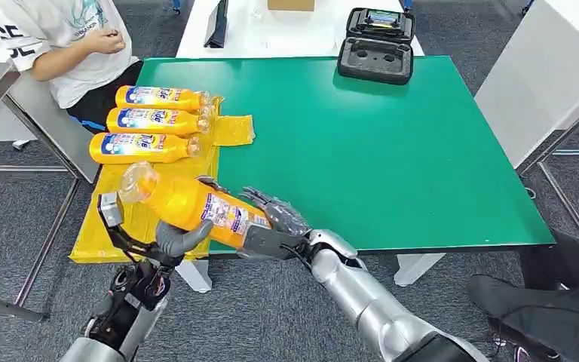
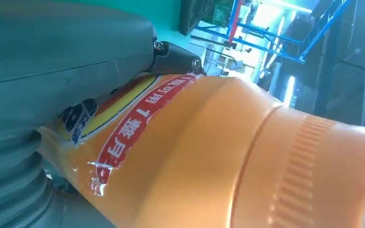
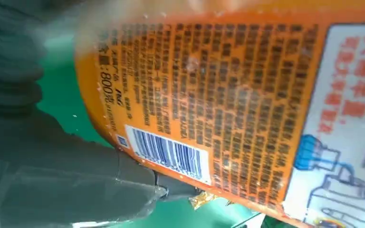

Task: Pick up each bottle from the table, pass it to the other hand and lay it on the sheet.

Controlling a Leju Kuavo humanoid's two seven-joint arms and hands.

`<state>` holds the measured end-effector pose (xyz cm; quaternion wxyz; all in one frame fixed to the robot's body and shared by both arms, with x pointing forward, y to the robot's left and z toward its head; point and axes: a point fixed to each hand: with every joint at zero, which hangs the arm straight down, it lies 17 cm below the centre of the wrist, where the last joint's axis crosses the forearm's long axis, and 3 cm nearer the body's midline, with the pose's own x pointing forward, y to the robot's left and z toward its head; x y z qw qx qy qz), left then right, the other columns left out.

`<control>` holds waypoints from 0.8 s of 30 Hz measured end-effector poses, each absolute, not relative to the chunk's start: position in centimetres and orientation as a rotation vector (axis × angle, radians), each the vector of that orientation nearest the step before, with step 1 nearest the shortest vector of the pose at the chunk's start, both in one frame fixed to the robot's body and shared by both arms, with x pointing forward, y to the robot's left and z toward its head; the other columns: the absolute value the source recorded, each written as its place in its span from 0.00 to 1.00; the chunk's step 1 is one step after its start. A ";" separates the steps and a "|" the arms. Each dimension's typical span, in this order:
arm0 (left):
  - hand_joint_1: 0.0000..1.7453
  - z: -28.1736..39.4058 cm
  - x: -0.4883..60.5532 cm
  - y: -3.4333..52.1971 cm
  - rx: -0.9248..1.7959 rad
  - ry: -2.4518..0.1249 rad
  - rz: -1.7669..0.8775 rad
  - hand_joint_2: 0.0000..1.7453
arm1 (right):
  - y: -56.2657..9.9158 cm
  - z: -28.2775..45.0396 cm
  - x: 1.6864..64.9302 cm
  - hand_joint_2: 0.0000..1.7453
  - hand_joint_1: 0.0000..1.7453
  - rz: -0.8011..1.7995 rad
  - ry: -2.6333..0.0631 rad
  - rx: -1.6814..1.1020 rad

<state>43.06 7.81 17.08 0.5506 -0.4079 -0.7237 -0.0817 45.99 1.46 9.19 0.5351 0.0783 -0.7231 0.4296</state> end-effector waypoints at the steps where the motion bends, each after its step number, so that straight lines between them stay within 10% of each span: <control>1: 1.00 17.1 43.3 7.8 -0.954 -1.711 -0.193 1.00 | 1.3 9.1 46.1 0.00 0.00 1.025 -1.720 0.178; 24: 1.00 17.0 51.5 17.3 -0.399 -1.850 -0.044 1.00 | -1.4 9.3 46.8 0.00 0.00 0.978 -1.753 0.112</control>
